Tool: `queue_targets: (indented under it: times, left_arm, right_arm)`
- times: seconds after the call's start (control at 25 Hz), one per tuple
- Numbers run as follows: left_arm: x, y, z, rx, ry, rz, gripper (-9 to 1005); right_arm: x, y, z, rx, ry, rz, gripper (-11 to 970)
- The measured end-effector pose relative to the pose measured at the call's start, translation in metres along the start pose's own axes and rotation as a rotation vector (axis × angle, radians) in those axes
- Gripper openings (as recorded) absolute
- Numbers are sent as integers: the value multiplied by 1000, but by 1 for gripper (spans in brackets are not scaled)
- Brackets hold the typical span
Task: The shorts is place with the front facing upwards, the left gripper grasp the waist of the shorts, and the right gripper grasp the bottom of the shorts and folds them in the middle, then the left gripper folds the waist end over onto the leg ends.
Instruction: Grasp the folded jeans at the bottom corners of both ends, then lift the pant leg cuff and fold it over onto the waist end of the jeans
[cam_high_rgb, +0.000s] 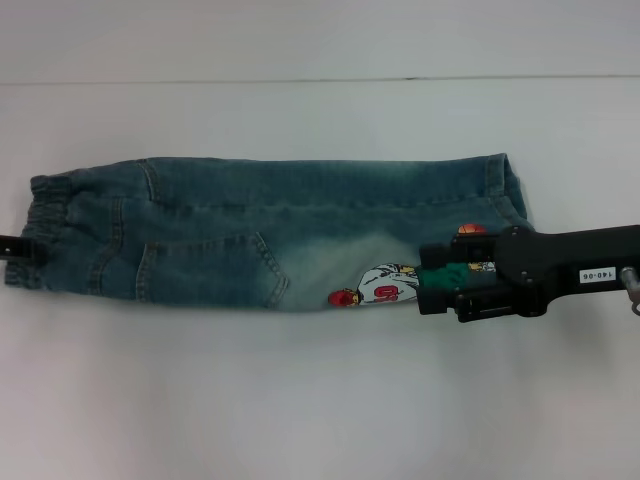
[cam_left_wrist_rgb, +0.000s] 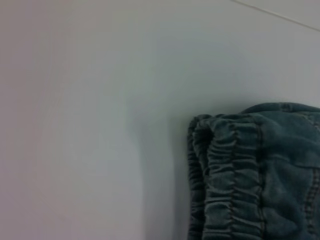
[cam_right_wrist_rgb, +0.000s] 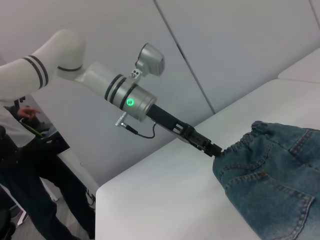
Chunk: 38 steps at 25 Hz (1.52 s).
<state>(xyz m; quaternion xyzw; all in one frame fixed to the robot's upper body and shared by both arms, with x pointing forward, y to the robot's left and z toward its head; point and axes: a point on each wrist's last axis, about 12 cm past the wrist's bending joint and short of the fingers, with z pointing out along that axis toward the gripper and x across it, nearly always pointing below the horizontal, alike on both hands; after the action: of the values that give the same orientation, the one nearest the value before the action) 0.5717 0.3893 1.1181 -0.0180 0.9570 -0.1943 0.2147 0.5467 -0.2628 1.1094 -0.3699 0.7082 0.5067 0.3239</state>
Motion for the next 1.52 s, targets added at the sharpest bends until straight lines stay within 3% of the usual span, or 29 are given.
queue_targets:
  times: [0.56,1.12,1.32,1.52]
  left_arm:
    - [3,3,17,-31,20,-22,849]
    - [0,-13,29,-9,57,44,572]
    - [-1,-14,28,-10,57,50,380]
    - [-2,-15,27,-4,58,54,316]
  right_arm:
    - [1,-2,4,15,-4,3,820]
    - [2,-2,7,15,2,3,801]
    - [3,-2,6,16,4,4,794]
    - [3,-2,6,19,4,-5,787]
